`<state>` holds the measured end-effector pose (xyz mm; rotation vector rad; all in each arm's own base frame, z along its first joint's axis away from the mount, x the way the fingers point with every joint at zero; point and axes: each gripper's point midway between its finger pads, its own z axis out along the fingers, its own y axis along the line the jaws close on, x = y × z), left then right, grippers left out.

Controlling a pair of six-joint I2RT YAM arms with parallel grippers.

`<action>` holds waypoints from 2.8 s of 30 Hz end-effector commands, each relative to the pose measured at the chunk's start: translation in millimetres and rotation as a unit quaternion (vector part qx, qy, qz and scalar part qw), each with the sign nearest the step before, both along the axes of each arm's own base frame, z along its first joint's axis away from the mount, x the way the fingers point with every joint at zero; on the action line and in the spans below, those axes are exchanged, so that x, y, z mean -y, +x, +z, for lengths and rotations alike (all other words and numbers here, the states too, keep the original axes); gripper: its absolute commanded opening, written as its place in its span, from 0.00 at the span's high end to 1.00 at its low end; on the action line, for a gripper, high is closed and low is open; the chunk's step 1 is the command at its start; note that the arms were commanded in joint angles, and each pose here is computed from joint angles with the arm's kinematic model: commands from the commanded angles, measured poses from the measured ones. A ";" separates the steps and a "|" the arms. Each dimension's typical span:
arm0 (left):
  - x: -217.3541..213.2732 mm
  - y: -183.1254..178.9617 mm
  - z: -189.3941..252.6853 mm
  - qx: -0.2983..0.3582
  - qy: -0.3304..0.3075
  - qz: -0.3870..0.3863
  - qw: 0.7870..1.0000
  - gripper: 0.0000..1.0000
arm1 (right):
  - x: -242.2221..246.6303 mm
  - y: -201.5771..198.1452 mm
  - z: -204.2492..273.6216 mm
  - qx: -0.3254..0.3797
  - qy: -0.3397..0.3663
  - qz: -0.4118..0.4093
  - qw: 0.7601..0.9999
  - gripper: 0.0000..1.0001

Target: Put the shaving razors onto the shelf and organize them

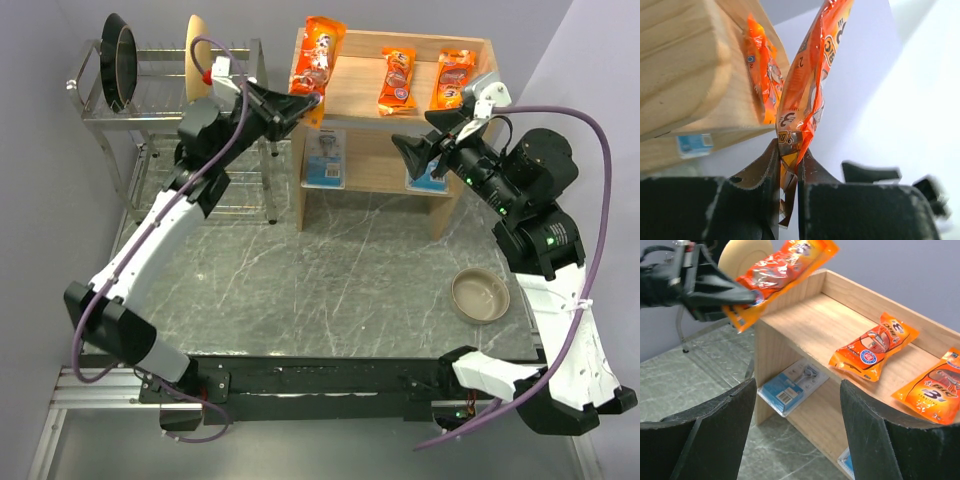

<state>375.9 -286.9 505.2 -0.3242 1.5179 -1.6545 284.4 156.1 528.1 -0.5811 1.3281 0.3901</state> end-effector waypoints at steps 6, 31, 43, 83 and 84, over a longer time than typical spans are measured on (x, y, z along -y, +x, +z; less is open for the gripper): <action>20.7 12.2 5.4 -0.229 -0.109 0.036 0.967 0.99 | 11.5 -4.9 5.7 0.022 0.005 -0.023 0.999 0.25; 19.5 34.1 -26.3 -0.342 -0.121 0.099 0.927 0.39 | -0.8 15.1 -16.9 -0.003 0.017 -0.008 1.000 0.25; 1.0 8.3 -56.8 -0.288 -0.012 0.120 0.950 0.20 | 16.9 23.3 -10.5 -0.014 0.041 -0.056 0.997 0.24; 23.3 42.3 -36.6 -0.236 -0.043 0.211 0.948 0.83 | 105.4 40.3 -3.6 0.014 0.138 -0.236 0.962 0.22; 21.1 41.7 -41.2 -0.241 -0.040 0.215 0.945 0.84 | 106.6 41.3 -8.6 0.009 0.138 -0.238 0.961 0.22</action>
